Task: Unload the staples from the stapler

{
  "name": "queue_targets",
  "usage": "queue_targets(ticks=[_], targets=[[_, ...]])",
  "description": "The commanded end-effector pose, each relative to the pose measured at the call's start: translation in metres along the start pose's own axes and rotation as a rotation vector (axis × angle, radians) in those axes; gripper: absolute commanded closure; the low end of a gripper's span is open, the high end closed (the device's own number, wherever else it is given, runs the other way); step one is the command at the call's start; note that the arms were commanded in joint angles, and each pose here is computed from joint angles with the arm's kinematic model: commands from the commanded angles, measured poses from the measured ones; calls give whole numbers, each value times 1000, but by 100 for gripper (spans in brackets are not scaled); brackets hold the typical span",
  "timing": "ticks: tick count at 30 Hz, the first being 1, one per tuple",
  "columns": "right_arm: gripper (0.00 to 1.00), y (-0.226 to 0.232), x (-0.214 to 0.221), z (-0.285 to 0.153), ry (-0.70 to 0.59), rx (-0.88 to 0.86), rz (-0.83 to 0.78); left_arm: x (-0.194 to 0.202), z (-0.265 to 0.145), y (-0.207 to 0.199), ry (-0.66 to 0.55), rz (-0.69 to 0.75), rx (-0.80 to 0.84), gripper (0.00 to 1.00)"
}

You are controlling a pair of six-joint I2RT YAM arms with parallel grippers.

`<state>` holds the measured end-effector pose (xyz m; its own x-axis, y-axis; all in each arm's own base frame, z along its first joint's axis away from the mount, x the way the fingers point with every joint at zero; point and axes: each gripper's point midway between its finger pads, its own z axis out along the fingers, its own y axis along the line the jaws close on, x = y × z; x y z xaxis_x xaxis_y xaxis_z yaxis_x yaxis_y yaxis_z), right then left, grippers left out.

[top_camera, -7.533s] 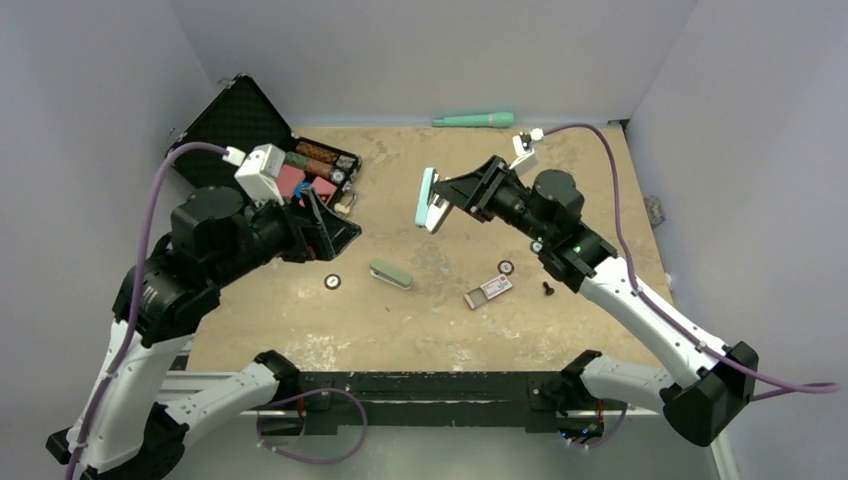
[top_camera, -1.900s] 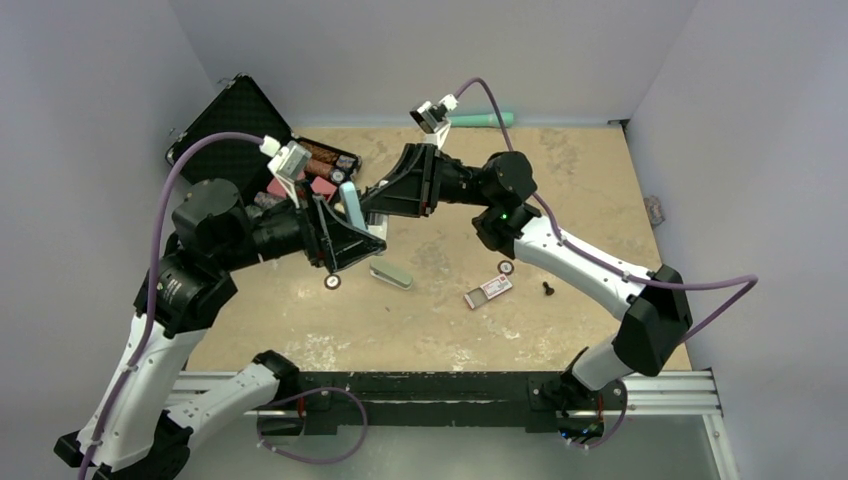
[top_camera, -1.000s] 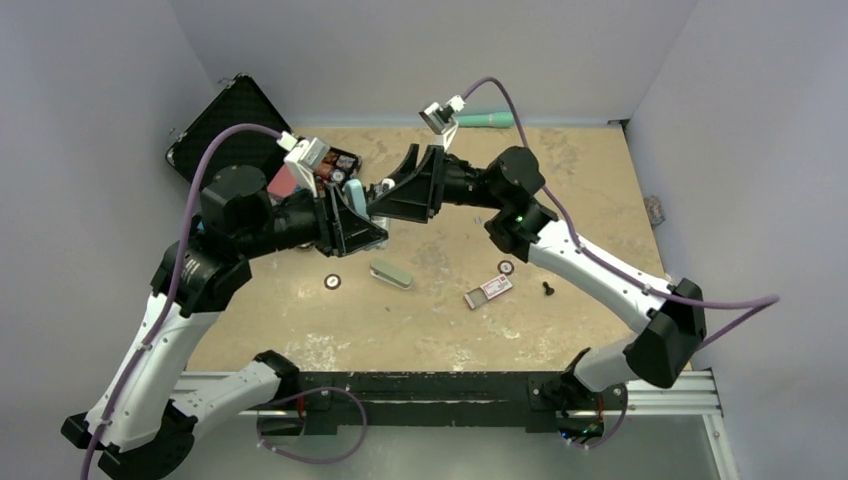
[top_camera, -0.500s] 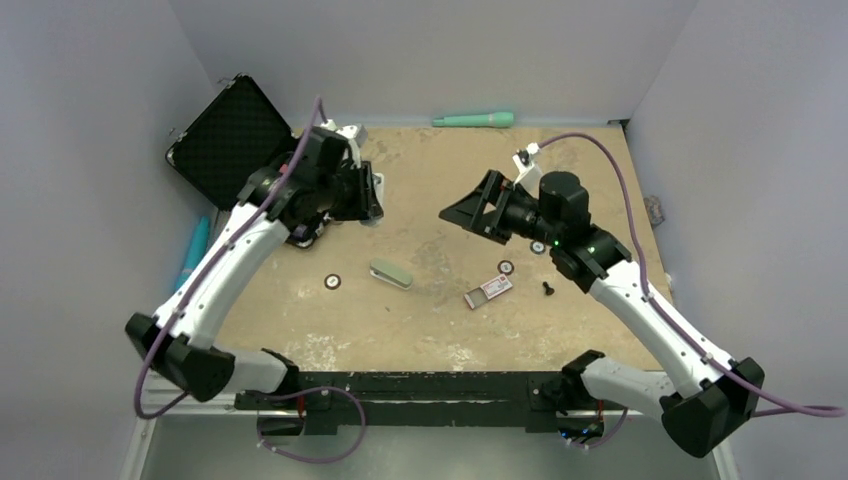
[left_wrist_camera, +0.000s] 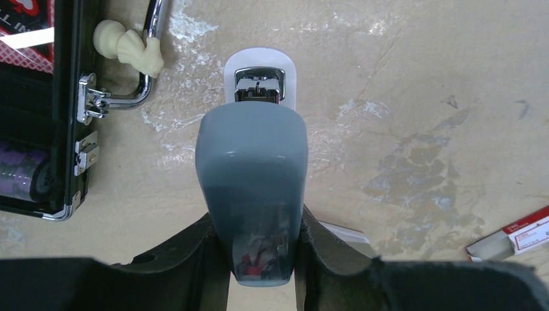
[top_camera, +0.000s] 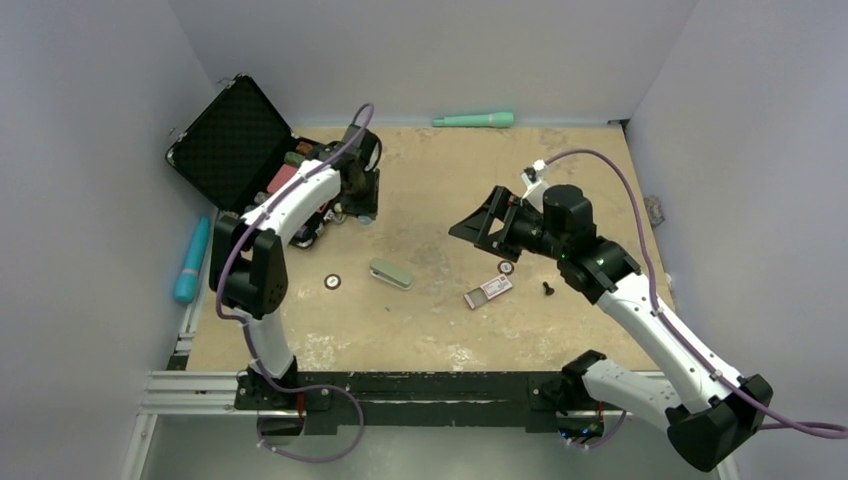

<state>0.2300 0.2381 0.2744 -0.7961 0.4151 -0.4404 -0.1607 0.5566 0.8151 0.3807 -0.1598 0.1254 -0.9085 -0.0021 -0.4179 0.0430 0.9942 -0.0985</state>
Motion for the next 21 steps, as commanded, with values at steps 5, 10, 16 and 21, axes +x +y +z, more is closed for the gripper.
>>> queue_targets(ticks=[5,10,16,21], targets=[[3,33,-20,8,-2,-81,-99,4,32,15,4,10,11,100],[3,41,-24,19,14,-115,-107,20,45,22,51,2,9,90],[3,44,-25,24,27,-124,-106,30,54,25,81,-15,3,65],[3,43,-24,21,18,-124,-92,33,54,27,82,-12,2,36]])
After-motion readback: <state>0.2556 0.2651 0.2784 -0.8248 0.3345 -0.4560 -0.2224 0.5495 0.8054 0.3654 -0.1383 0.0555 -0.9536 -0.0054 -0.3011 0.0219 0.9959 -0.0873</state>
